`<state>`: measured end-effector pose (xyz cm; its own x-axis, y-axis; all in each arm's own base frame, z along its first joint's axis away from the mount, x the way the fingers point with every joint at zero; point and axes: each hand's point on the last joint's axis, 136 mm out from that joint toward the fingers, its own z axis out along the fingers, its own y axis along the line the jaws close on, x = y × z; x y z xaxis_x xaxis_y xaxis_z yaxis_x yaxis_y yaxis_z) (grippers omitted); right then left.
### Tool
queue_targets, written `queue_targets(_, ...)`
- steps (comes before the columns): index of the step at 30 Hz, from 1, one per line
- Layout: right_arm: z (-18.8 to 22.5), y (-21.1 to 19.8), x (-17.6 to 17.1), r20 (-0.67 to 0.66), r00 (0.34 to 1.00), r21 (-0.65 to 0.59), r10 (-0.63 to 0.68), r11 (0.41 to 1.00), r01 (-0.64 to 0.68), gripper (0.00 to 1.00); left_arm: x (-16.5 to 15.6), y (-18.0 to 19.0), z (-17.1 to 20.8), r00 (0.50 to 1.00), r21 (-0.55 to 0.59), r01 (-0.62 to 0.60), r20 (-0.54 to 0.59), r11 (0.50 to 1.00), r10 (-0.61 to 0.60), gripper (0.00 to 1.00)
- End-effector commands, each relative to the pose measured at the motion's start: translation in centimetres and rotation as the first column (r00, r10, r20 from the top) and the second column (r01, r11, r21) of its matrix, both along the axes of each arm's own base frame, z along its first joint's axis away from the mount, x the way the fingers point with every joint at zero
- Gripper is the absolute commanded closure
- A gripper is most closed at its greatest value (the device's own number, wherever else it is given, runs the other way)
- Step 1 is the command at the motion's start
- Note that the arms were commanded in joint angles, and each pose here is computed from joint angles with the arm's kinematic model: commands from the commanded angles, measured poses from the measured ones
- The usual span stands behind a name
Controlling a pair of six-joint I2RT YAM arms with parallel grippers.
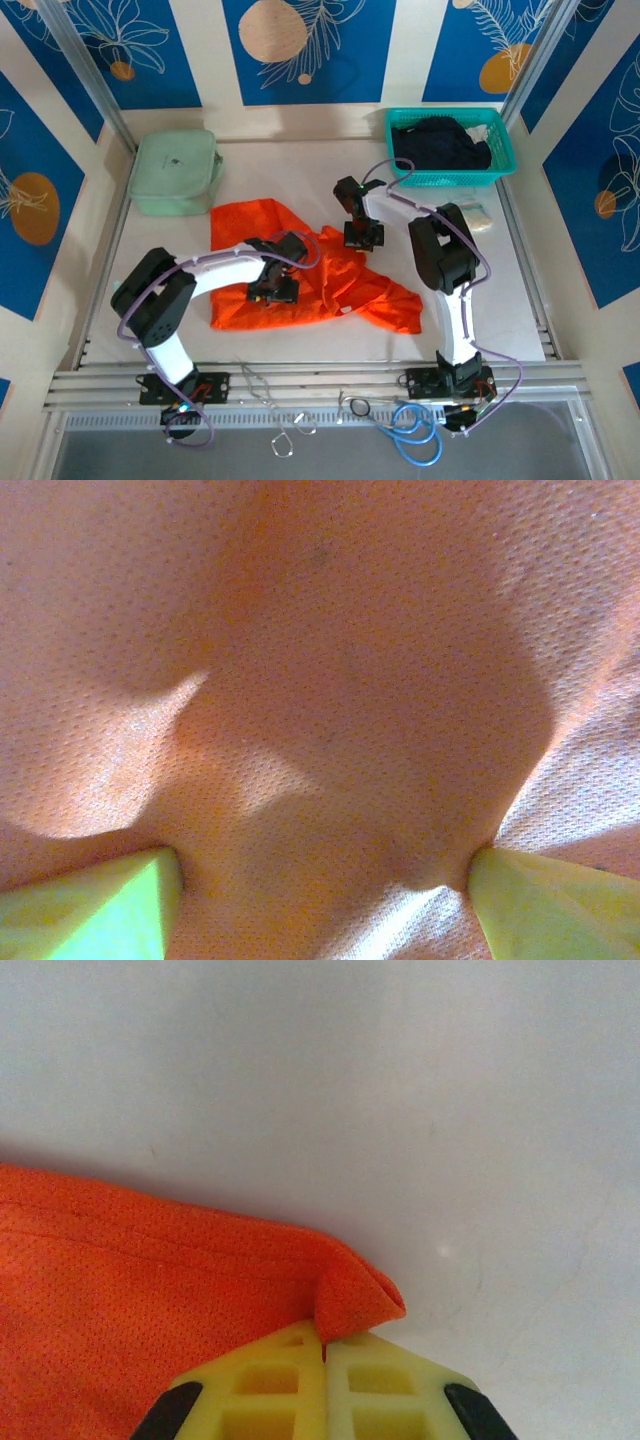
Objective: Fold and stack the t-shirts
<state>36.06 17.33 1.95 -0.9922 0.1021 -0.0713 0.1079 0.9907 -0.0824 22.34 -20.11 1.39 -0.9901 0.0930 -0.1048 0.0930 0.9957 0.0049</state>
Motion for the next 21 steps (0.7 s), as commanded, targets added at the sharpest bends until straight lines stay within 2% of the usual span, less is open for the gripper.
queue_targets(1, -0.1, -0.4, 4.5, 0.106, 0.991, -0.036, 0.079, 0.997, -0.075, 1.00, -1.0, 1.9, -2.9, 0.999, 0.099, 0.001, -0.049, 0.995, 0.004, 0.23)
queue_targets(7, 3.9, -1.7, 12.9, 0.275, 0.930, -0.195, 0.242, 0.962, -0.193, 1.00, -1.3, 2.5, -3.1, 0.999, 0.123, 0.016, -0.051, 0.992, -0.010, 0.23)
queue_targets(14, 7.5, -2.4, 23.0, 0.430, 0.792, -0.422, 0.434, 0.872, -0.249, 1.00, -1.3, 2.1, -3.6, 0.997, 0.110, 0.037, -0.065, 0.993, -0.029, 0.23)
queue_targets(21, 8.9, -1.8, 29.0, 0.513, 0.676, -0.536, 0.529, 0.812, -0.230, 1.00, -1.0, 1.8, -3.7, 0.996, 0.116, 0.059, -0.071, 0.991, -0.051, 0.23)
